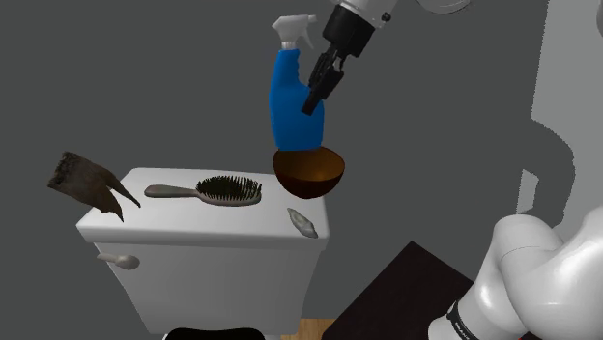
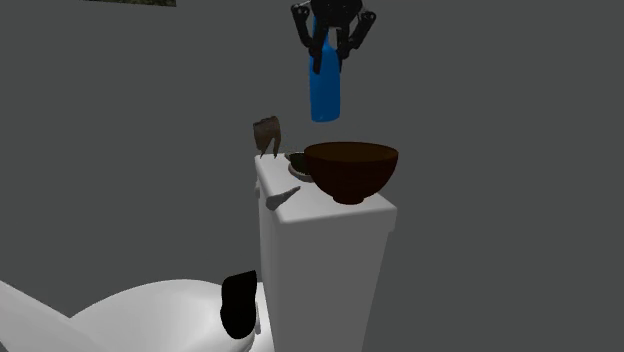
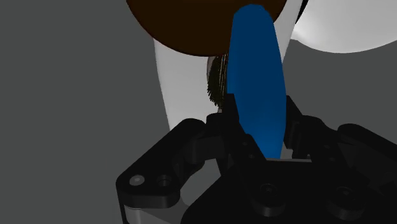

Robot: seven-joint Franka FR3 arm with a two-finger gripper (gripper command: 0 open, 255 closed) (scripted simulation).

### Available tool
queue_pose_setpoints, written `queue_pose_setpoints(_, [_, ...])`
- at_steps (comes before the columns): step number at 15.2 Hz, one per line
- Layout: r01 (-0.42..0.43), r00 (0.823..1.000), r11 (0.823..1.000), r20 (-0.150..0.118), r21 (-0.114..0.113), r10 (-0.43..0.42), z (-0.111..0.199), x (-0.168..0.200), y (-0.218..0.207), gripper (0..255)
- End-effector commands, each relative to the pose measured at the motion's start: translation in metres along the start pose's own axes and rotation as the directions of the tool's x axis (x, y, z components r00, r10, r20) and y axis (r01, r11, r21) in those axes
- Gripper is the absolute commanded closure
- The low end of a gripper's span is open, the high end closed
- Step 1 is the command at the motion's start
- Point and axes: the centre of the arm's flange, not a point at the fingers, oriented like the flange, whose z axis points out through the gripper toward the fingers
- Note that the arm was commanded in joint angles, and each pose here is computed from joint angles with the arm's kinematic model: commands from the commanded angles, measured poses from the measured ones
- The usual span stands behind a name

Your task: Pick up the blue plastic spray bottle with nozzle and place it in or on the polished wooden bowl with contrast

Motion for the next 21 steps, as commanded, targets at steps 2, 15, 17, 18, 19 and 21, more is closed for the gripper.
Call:
queue_pose_setpoints(2, [0.001, 1.000, 1.000, 0.000, 0.001, -0.001, -0.007, -0.031, 0.024, 255])
queue_pose_setpoints(15, [0.001, 1.000, 1.000, 0.000, 0.001, -0.001, 0.030, -0.072, 0.042, 255])
queue_pose_setpoints(17, [0.001, 1.000, 1.000, 0.000, 0.001, -0.001, 0.030, -0.072, 0.042, 255])
queue_pose_setpoints(18, [0.001, 1.000, 1.000, 0.000, 0.001, -0.001, 0.030, -0.072, 0.042, 255])
queue_pose_setpoints(19, [0.001, 1.000, 1.000, 0.000, 0.001, -0.001, 0.030, -0.072, 0.042, 255])
queue_pose_setpoints(21, [0.001, 1.000, 1.000, 0.000, 0.001, -0.001, 0.030, -0.072, 0.041, 0])
